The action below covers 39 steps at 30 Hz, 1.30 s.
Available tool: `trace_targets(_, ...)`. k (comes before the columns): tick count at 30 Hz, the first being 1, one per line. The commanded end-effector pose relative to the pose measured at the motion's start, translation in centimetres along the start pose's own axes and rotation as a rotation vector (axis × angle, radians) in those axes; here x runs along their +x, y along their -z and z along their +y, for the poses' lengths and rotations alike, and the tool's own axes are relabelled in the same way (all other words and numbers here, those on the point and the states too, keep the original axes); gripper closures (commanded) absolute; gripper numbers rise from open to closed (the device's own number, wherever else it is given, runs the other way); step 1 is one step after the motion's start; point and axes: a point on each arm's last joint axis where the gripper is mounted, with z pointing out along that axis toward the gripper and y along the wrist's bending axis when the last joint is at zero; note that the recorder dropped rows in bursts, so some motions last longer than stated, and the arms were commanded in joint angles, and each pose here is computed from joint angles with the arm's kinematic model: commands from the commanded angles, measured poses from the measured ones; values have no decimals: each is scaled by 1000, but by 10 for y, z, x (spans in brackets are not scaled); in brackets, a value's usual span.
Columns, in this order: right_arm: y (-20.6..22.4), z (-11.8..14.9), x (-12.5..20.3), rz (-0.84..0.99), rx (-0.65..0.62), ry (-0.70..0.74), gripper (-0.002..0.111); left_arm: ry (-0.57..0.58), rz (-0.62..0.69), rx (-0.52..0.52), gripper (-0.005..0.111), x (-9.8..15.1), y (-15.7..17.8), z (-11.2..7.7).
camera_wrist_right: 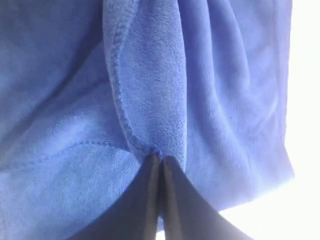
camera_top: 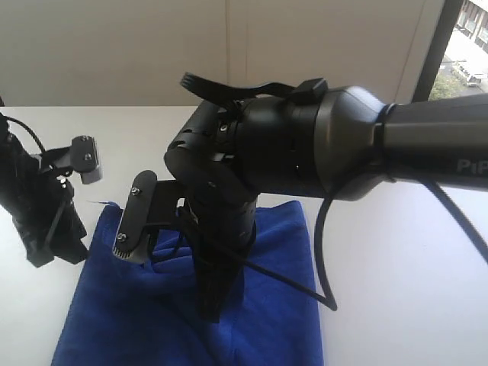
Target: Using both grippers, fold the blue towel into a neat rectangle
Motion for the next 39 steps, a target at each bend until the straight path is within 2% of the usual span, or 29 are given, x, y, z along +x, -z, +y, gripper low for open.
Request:
trace_targets(1,3,-3,5,26,18,-13,108,-265,-83,16,57,-2,-13,-4)
trace_targets(5,3,-3,6,38,15,-49,108,-475,-127,-162,57,-8,-13,10)
trace_targets(8,3,-3,5,31,17,-54,108,-710,-98,-205,57,-7,-15,13)
trace_targets(17,3,-3,5,26,19,-58,108,-707,-81,-147,57,-2,-34,16)
trace_targets(24,3,-3,4,21,19,-61,108,-708,-64,-164,57,0,-37,19)
trace_targets(33,3,-3,3,9,17,-71,108,-773,-47,-172,58,-15,-46,12)
trace_targets(36,3,-3,3,9,17,-72,108,-786,-36,-153,62,-15,-53,11)
trace_targets(39,3,-3,3,14,16,-73,108,-785,-35,-149,75,-14,-54,11)
